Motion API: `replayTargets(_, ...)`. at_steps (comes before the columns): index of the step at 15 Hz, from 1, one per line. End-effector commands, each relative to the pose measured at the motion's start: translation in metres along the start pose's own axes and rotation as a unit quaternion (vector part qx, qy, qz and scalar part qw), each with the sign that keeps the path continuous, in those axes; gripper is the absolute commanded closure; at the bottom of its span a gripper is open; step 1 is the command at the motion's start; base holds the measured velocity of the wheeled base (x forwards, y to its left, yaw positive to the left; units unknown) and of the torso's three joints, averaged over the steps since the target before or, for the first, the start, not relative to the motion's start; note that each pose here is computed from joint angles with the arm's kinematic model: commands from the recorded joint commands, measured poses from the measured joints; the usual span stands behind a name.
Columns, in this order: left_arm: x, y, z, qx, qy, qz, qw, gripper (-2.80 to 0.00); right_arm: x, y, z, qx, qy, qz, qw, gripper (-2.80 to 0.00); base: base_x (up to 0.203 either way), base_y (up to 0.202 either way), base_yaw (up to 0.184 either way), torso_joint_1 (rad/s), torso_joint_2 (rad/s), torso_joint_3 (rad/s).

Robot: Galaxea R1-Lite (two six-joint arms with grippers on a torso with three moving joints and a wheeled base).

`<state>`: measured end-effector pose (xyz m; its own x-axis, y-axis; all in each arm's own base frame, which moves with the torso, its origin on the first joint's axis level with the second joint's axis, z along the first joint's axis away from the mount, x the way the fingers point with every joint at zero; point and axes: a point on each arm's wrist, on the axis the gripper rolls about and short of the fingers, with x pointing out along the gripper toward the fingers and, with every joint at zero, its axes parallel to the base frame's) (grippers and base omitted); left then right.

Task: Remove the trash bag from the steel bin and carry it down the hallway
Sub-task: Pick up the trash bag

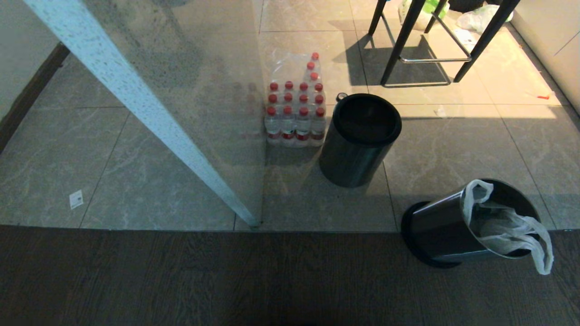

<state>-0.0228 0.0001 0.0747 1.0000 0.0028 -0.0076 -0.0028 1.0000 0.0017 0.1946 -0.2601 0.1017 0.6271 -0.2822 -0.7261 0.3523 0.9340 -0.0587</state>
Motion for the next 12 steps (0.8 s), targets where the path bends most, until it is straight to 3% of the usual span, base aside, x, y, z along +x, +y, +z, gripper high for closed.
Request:
replayTargets(1,0.0,0.0,0.0,0.0,0.0,0.0,1.0,0.0,0.017,-0.004,-0.01,-0.022,0.021,0.017,0.999,-2.8,0.0,0.0,0.0,0.0,0.0,0.0)
replayTargets(4,0.0,0.0,0.0,0.0,0.0,0.0,1.0,0.0,0.029,-0.001,-0.02,-0.077,0.02,0.063,0.995,-2.8,0.0,0.0,0.0,0.0,0.0,0.0)
replayTargets(12,0.0,0.0,0.0,0.0,0.0,0.0,1.0,0.0,0.069,0.01,-0.024,-0.09,0.007,0.141,0.986,-2.8,0.0,0.0,0.0,0.0,0.0,0.0)
